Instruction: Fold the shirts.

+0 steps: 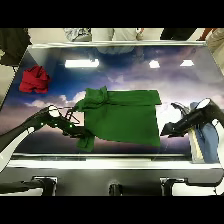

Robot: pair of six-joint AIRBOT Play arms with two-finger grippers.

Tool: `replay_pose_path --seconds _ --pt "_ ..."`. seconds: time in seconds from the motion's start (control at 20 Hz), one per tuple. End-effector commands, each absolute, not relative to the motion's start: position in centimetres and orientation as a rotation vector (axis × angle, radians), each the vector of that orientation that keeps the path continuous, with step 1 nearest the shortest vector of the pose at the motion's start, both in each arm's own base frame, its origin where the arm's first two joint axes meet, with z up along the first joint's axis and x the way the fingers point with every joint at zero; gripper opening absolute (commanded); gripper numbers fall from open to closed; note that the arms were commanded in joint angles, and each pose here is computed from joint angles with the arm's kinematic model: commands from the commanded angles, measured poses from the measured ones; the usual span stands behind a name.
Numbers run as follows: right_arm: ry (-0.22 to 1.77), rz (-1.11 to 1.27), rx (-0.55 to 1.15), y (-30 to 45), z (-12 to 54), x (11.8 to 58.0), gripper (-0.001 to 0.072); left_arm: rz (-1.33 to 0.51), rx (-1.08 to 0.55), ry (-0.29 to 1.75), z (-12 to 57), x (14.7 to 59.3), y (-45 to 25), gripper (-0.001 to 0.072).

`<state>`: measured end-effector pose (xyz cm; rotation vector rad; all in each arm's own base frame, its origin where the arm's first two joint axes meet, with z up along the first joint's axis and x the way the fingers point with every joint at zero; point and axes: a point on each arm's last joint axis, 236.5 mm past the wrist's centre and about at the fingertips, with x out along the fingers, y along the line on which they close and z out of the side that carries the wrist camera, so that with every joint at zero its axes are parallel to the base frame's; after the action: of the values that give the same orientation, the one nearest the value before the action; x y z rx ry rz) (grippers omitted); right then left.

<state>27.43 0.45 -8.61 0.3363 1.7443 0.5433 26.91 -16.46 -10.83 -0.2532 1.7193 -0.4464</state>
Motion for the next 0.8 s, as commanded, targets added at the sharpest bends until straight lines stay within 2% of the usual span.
replay_pose_path --seconds 0.0,0.1,0.15,0.2,0.25,0.3,0.4,0.5,0.6,0.65,0.7,0.75 --pt "1.732 0.561 0.312 3.1 -10.9 26.8 0.0667 -0.453 -0.242 1.697 -10.6 27.1 -16.6 0.0028" --pt "1.715 0.552 0.282 4.7 -11.4 27.6 0.0640 -0.454 -0.226 1.676 -10.0 27.3 -16.4 0.0028" --pt "1.723 0.540 0.285 5.3 -11.5 27.7 0.0527 -0.452 -0.213 1.666 -9.8 27.4 -16.2 0.0028" --pt "1.738 0.525 0.290 6.0 -11.5 27.6 0.0367 -0.448 -0.196 1.657 -9.6 27.6 -15.8 0.0028" --pt "1.746 0.541 0.279 6.7 -11.4 27.4 0.0107 -0.439 -0.170 1.646 -9.4 27.8 -15.2 0.0028" --pt "1.744 0.555 0.266 6.9 -11.1 27.5 0.0040 -0.423 -0.119 1.631 -8.8 28.3 -14.1 0.0026" --pt "1.644 0.596 0.168 6.2 -8.5 29.4 0.0039 -0.334 0.011 1.527 -5.2 31.3 -10.6 0.0025" --pt "1.397 0.554 -0.027 4.3 -2.2 34.5 0.0039 -0.256 0.130 1.266 3.6 36.0 -7.9 0.0025" --pt "0.972 0.492 -0.238 3.3 10.5 40.4 0.0040 -0.195 0.179 0.910 17.3 39.4 -6.5 0.0025" --pt "0.728 0.418 -0.319 2.8 19.4 41.9 0.0040 -0.168 0.181 0.708 25.6 39.5 -5.9 0.0026" --pt "0.503 0.332 -0.383 2.3 28.0 41.6 0.0040 -0.146 0.175 0.519 33.3 38.4 -5.3 0.0026" --pt "0.278 0.226 -0.453 1.5 36.9 39.4 0.0040 -0.125 0.164 0.333 40.7 36.2 -4.6 0.0026"
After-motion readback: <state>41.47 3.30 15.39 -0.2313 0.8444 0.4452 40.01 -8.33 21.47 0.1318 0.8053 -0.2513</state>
